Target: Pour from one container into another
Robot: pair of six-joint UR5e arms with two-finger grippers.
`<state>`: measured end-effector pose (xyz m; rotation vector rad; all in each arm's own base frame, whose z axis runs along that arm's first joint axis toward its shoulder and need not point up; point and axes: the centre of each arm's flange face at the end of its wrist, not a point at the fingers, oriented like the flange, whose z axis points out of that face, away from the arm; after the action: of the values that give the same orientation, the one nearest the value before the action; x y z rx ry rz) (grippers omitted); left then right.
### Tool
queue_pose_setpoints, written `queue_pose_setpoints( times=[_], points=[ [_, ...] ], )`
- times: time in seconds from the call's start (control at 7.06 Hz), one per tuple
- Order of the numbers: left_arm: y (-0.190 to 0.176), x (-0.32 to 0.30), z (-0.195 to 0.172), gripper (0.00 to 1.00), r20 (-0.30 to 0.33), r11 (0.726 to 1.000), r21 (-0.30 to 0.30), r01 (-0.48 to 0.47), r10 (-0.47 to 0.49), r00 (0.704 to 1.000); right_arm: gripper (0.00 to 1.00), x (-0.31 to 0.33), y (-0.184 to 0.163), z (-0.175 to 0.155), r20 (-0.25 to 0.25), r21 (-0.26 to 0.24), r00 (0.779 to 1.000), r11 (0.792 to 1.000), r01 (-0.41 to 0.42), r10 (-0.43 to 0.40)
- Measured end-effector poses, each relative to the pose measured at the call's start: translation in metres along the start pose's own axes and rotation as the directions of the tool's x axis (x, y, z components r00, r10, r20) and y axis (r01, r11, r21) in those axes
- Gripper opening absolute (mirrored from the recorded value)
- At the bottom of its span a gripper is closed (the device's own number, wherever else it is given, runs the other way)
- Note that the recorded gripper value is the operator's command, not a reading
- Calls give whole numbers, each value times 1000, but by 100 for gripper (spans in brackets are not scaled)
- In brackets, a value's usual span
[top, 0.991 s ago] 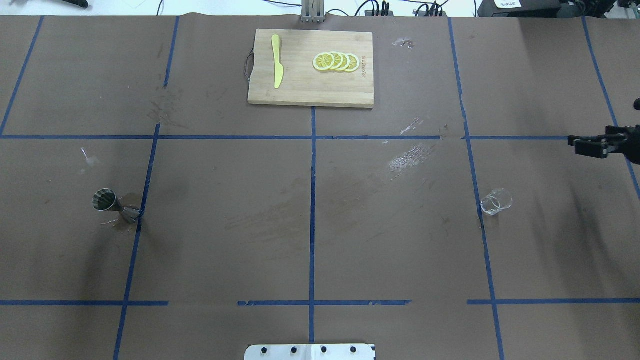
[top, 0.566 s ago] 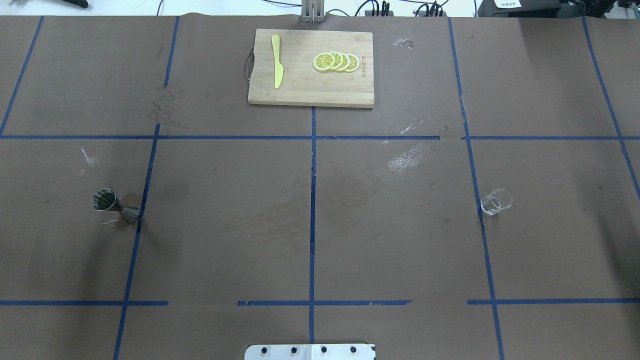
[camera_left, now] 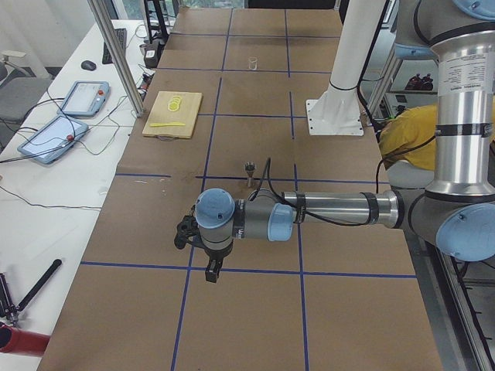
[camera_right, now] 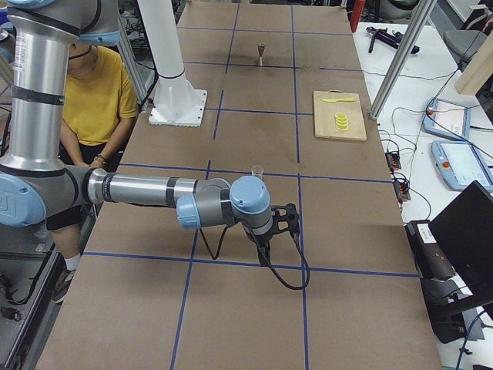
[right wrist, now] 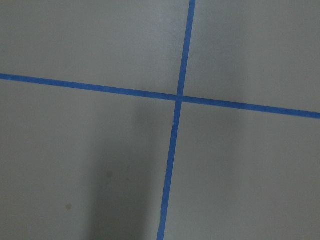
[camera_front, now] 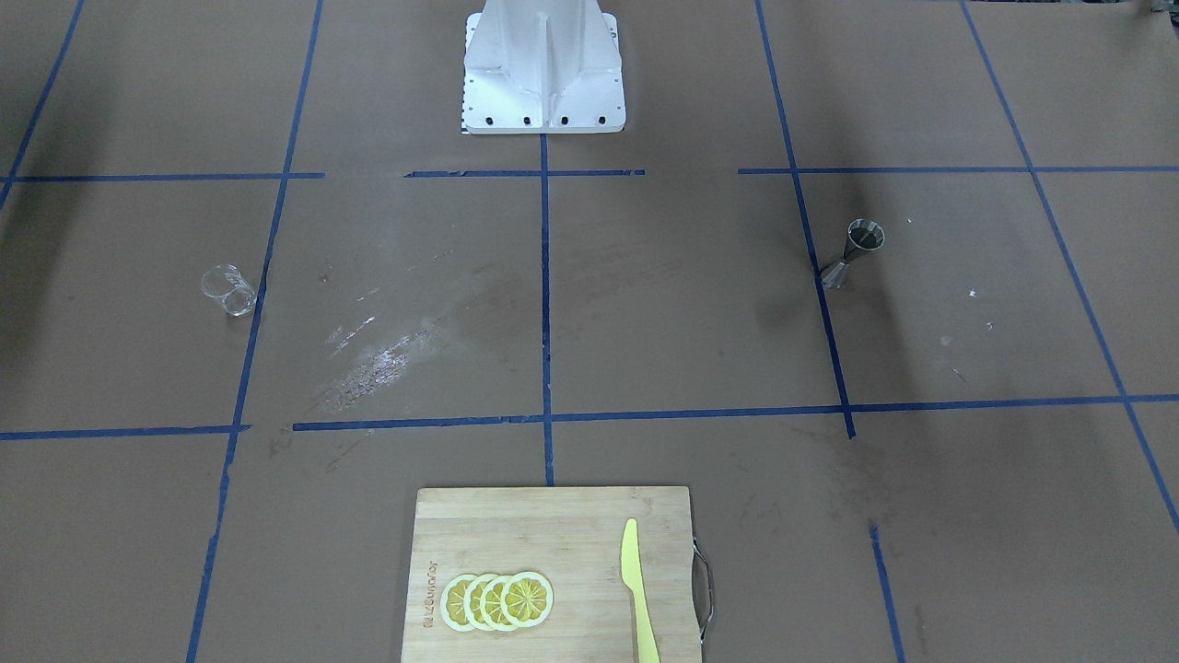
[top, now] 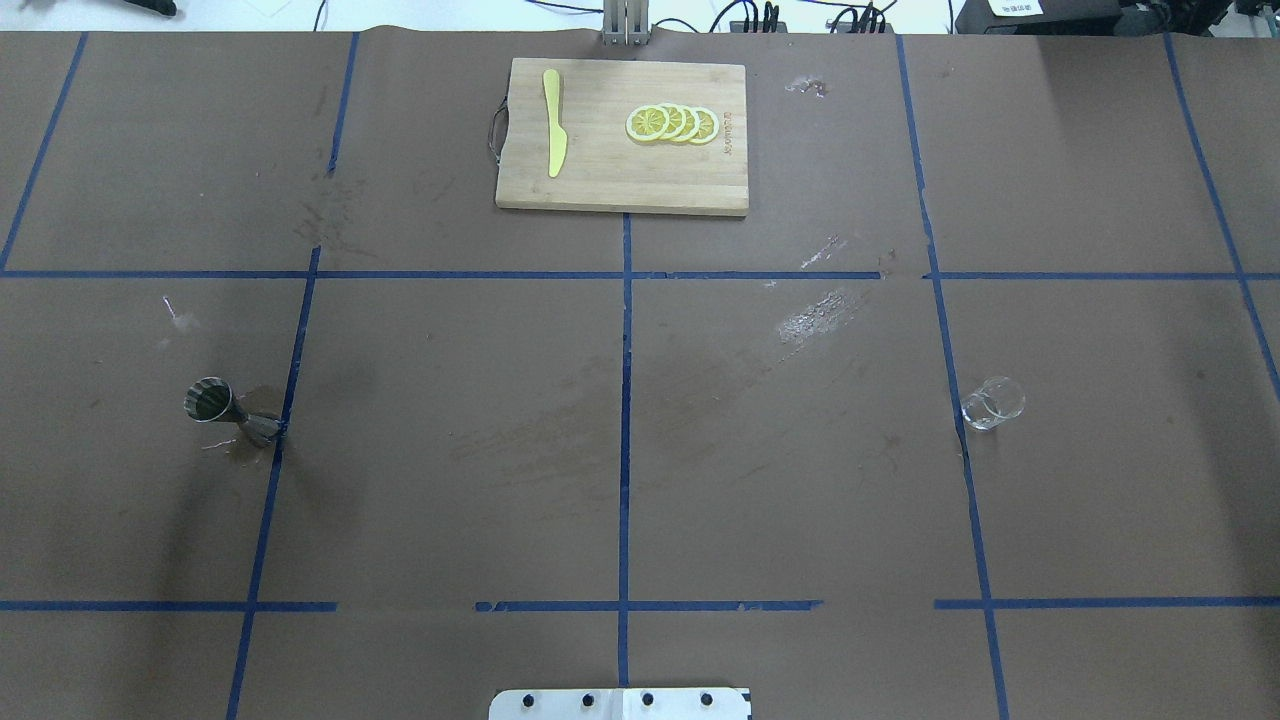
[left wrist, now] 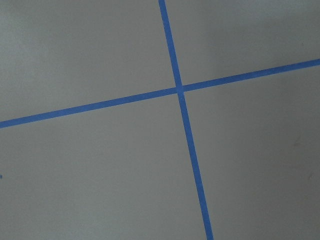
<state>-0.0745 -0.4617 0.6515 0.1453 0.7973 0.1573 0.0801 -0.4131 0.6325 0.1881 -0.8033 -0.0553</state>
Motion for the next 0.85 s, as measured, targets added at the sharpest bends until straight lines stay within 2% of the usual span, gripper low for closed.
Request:
queue_pose_setpoints(
  times=[0.14, 0.42, 0.57, 0.85],
  points=[
    [1, -1, 1, 100, 0, 1000, -1, 1, -1, 1000, 100, 2, 13, -3, -16, -25, 1000, 1000, -7, 7],
    [2, -1, 1, 100, 0, 1000, -4, 3, -3, 1000, 100, 14, 30, 1, -114, -66, 993, 998, -15, 8],
    [3, -1, 2, 100, 0, 1000, -5, 5, -5, 1000, 100, 17, 36, 3, -131, -77, 991, 997, -23, 12],
    [3, -2, 2, 100, -1, 1000, -8, 8, -8, 1000, 100, 20, 48, 9, -115, -109, 992, 992, -64, 51]
  ],
)
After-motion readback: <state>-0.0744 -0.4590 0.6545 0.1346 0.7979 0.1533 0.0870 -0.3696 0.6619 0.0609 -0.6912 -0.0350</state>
